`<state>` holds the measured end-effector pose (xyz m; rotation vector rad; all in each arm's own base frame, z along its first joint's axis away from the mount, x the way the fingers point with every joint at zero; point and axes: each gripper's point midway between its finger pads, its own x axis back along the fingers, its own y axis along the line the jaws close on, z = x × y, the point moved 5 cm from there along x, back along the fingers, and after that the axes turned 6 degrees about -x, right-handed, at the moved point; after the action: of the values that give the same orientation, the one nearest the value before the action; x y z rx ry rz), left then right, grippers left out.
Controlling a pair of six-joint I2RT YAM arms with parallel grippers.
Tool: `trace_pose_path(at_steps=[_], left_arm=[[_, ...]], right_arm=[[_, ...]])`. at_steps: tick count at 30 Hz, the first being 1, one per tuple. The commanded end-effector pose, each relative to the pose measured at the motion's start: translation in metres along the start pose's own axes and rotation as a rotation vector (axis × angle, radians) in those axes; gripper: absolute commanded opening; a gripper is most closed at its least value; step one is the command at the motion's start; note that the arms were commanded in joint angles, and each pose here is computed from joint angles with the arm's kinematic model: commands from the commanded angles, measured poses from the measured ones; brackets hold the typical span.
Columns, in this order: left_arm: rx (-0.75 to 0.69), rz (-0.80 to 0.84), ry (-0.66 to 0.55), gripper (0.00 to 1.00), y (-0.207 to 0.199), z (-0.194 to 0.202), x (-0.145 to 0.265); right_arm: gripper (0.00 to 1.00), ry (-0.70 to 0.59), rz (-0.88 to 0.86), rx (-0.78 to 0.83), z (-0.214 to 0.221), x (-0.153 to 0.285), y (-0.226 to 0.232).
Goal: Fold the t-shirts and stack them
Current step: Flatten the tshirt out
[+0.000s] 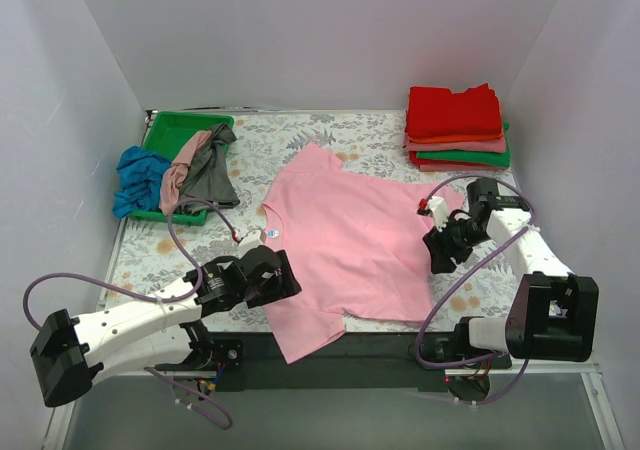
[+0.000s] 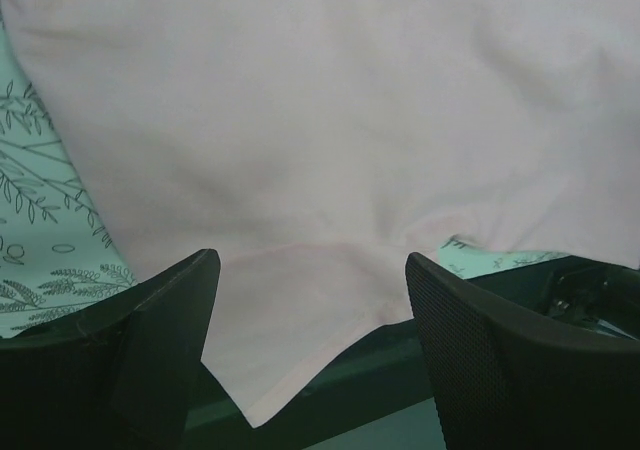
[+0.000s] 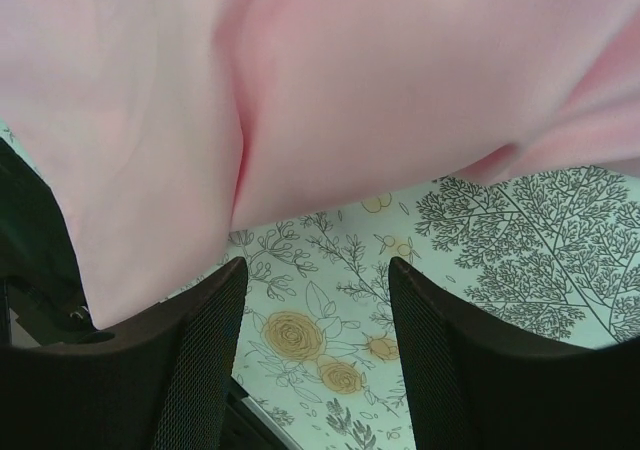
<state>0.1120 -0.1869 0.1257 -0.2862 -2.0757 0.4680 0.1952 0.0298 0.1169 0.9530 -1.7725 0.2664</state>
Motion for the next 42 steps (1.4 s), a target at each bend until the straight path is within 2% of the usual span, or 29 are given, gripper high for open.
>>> trace_pose_path(at_steps=[1, 5, 11, 17, 19, 22, 23, 24, 25, 26, 28, 29, 31, 32, 35, 37, 41, 42], left_arm=[[0.092, -0.046, 0.078, 0.74, 0.008, 0.016, -0.007], [0.078, -0.105, 0.059, 0.73, 0.013, 0.012, -0.009], [0.068, -0.106, 0.029, 0.73, 0.013, 0.008, -0.009], [0.06, -0.08, -0.043, 0.73, 0.009, -0.006, 0.004], [0.055, -0.067, -0.053, 0.73, 0.009, -0.008, 0.006], [0.036, -0.063, -0.062, 0.73, 0.008, -0.01, 0.008], [0.029, -0.063, -0.067, 0.73, 0.006, -0.013, 0.009], [0.025, -0.067, -0.07, 0.73, 0.006, -0.014, 0.01], [0.019, -0.072, -0.08, 0.73, 0.005, -0.016, 0.012], [0.019, -0.075, -0.085, 0.73, 0.005, -0.018, 0.013], [0.013, -0.083, -0.098, 0.73, 0.006, -0.02, 0.016], [0.011, -0.082, -0.104, 0.73, 0.006, -0.022, 0.018], [0.013, -0.081, -0.111, 0.73, 0.007, -0.023, 0.02], [0.011, -0.08, -0.119, 0.73, 0.007, -0.024, 0.022], [0.008, -0.091, -0.142, 0.74, 0.012, -0.027, 0.026], [-0.019, -0.074, -0.169, 0.77, 0.011, -0.031, 0.031], [-0.147, 0.05, -0.277, 0.86, -0.007, -0.052, 0.041], [-0.181, 0.085, -0.303, 0.87, -0.014, -0.058, 0.044]], right_arm=[[0.65, -0.04, -0.03, 0.017, -0.003, 0.001, 0.006], [0.64, -0.039, -0.068, 0.04, -0.005, 0.001, 0.011], [0.62, 0.107, -0.166, 0.032, 0.003, -0.02, 0.02], [0.59, 0.119, -0.084, -0.049, -0.008, -0.028, 0.002], [0.53, 0.12, -0.099, -0.056, -0.013, -0.031, 0.003], [0.35, 0.121, -0.143, -0.037, -0.025, -0.037, 0.014], [0.21, 0.122, -0.154, -0.028, -0.034, -0.04, 0.015], [0.15, 0.124, -0.16, -0.028, -0.042, -0.042, 0.018], [0.03, 0.129, -0.171, 0.018, -0.057, -0.048, 0.023], [0.01, 0.125, -0.174, 0.039, -0.069, -0.05, 0.026], [0.01, 0.157, -0.198, 0.075, -0.089, -0.064, 0.037], [0.01, 0.111, -0.198, 0.117, -0.116, -0.061, 0.04], [0.01, 0.186, -0.263, 0.18, -0.127, -0.079, 0.058], [0.09, 0.217, -0.287, 0.202, -0.13, -0.083, 0.064], [0.41, 0.258, -0.318, 0.252, -0.139, -0.087, 0.075], [0.52, 0.225, -0.296, 0.247, -0.138, -0.076, 0.068], [0.61, 0.075, -0.247, 0.143, -0.136, -0.034, 0.033], [0.62, 0.026, -0.211, 0.083, -0.132, -0.02, 0.011]])
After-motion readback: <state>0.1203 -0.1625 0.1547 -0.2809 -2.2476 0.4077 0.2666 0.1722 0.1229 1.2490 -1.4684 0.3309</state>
